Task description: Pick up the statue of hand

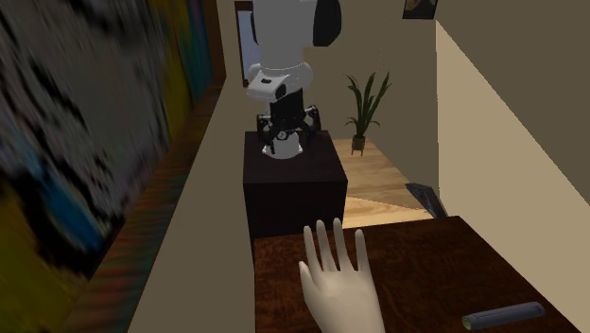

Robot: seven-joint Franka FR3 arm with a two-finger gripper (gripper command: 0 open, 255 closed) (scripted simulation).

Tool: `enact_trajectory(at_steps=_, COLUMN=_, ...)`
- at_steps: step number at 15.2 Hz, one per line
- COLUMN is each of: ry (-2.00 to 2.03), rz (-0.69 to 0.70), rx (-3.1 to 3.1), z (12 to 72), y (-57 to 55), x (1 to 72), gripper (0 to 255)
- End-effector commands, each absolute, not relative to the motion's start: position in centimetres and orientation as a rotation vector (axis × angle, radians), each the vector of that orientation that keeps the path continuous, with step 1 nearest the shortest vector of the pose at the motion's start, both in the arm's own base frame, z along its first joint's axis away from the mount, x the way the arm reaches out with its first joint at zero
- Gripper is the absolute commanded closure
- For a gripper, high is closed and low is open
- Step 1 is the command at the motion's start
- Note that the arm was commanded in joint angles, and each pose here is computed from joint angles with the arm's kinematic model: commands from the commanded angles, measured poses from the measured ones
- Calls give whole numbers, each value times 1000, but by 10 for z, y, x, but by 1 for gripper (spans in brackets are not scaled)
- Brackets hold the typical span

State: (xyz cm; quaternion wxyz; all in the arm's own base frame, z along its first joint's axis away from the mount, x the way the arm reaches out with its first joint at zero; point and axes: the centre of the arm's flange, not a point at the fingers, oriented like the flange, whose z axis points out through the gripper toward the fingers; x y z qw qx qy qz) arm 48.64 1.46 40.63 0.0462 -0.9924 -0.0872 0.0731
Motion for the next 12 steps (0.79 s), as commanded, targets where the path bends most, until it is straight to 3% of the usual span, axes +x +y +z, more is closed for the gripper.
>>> enact_trajectory(at_steps=1, ry=-280, rz=228, rx=-3029, z=384, y=18, x=506, gripper=0)
enact_trajectory(at_steps=12, ry=-355, rz=259, rx=-3028, z=278, y=32, x=608, gripper=0)
